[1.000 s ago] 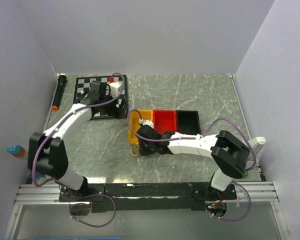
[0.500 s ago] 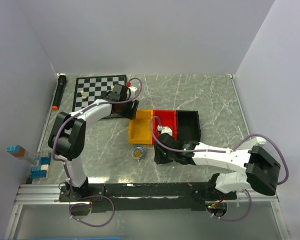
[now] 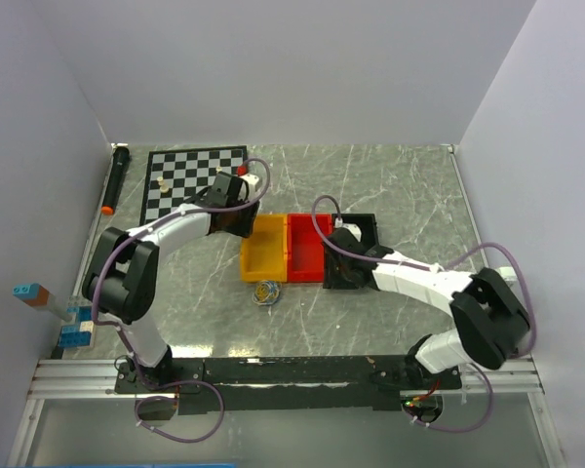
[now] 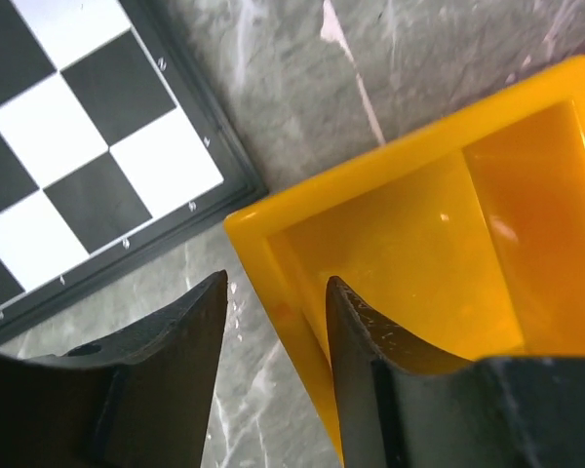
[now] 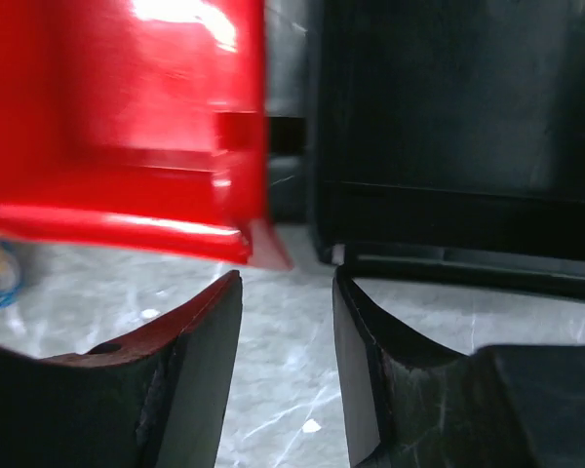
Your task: Untangle the cables
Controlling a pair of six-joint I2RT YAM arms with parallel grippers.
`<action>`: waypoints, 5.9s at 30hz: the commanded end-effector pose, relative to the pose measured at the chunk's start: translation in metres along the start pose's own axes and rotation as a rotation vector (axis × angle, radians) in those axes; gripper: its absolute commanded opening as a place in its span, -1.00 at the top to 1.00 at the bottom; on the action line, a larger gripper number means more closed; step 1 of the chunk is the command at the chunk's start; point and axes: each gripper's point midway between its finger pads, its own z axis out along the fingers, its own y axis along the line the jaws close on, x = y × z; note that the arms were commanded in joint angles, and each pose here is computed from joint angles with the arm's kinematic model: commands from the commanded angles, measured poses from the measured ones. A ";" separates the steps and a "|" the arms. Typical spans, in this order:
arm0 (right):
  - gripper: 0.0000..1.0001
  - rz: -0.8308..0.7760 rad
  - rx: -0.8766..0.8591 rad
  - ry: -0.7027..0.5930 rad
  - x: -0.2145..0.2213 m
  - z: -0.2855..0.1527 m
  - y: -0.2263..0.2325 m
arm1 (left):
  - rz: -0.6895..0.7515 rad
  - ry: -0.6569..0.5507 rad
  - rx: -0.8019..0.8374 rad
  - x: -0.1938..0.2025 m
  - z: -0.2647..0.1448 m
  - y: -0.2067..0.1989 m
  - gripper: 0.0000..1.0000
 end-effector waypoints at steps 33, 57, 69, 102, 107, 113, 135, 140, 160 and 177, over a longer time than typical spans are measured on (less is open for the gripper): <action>-0.26 -0.220 -0.478 -0.039 0.015 -0.011 0.168 | 0.235 -0.052 0.120 0.026 -0.136 -0.010 -0.93; 1.00 -0.270 -0.330 0.012 0.066 -0.042 0.078 | 0.240 -0.018 0.105 0.008 -0.142 -0.024 -0.93; -0.42 -0.281 -0.433 -0.114 0.001 -0.035 0.169 | 0.158 -0.053 0.123 0.009 -0.156 -0.020 -0.93; 0.89 -0.263 -0.273 0.013 0.058 -0.036 0.086 | 0.271 -0.030 0.424 0.027 -0.166 -0.085 -0.93; 0.33 -0.268 -0.343 -0.012 0.061 -0.047 0.081 | 0.348 -0.104 0.582 0.049 -0.165 -0.122 -0.93; 0.14 -0.218 -0.377 -0.022 0.055 -0.054 0.082 | 0.356 -0.060 0.651 0.072 -0.160 -0.148 -0.97; 0.23 -0.132 -0.444 0.085 0.054 -0.042 0.103 | 0.503 -0.010 0.665 0.108 -0.115 -0.192 0.13; 0.47 -0.128 -0.434 0.088 0.048 -0.038 0.105 | 0.533 0.035 0.664 0.122 -0.101 -0.194 0.15; 0.58 0.023 -0.457 0.034 0.057 -0.041 0.065 | 0.598 0.066 0.695 0.139 -0.105 -0.199 0.99; -0.18 0.027 -0.637 0.001 0.043 -0.045 0.104 | 0.595 0.038 0.664 0.129 -0.104 -0.198 0.99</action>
